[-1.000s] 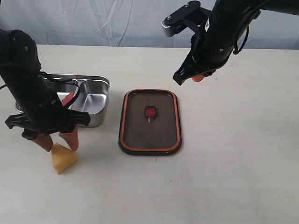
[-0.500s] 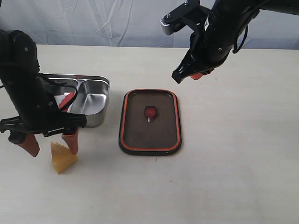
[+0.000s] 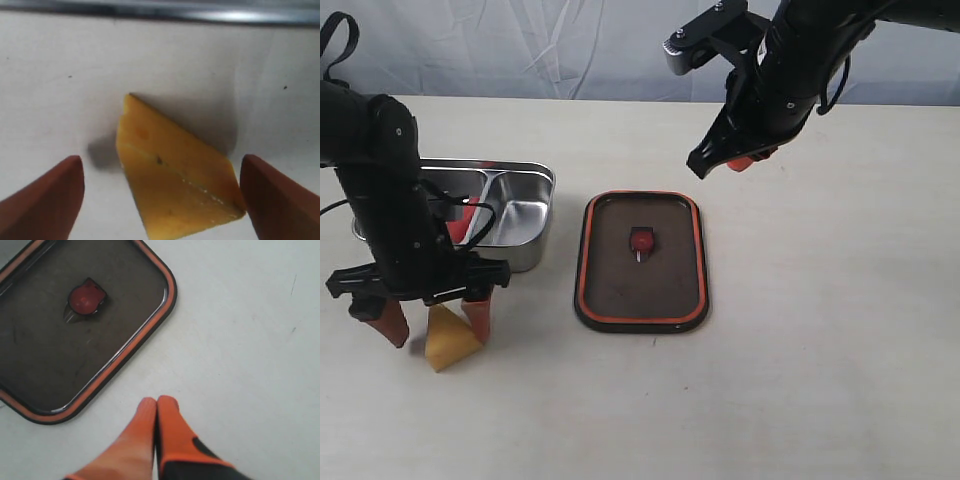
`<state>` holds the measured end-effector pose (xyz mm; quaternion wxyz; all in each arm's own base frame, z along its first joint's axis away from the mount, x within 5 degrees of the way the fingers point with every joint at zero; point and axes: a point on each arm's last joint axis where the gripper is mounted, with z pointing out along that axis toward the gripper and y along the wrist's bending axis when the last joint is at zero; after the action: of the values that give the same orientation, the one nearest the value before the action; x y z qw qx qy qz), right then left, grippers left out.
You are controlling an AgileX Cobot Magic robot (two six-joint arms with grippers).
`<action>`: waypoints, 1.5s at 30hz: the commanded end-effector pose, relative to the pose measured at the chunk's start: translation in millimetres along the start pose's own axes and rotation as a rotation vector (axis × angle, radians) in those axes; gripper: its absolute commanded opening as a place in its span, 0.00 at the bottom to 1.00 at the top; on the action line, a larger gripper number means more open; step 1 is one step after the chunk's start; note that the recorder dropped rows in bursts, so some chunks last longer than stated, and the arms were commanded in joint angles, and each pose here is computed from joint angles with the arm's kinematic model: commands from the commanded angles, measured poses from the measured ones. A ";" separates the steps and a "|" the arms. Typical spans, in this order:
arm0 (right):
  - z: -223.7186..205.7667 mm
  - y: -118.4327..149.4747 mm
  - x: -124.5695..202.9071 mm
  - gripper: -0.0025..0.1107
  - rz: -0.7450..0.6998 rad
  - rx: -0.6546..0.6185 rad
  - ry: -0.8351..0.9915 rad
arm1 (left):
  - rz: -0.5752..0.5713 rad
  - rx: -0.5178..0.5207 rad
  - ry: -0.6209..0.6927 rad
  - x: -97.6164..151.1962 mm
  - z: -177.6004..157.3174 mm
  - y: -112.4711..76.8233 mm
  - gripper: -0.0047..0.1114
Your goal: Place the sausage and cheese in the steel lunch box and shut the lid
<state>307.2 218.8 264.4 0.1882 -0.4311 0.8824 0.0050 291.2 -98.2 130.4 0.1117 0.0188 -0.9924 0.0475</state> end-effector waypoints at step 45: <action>-3.1 -1.9 0.3 0.02 -0.001 0.003 -0.010 | 0.182 0.067 -0.254 11.8 -84.9 -12.0 0.04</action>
<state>307.1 218.9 264.4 0.1881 -0.4325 0.8818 0.0054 292.5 -98.9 204.6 0.0120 -0.0585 -0.9951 0.0792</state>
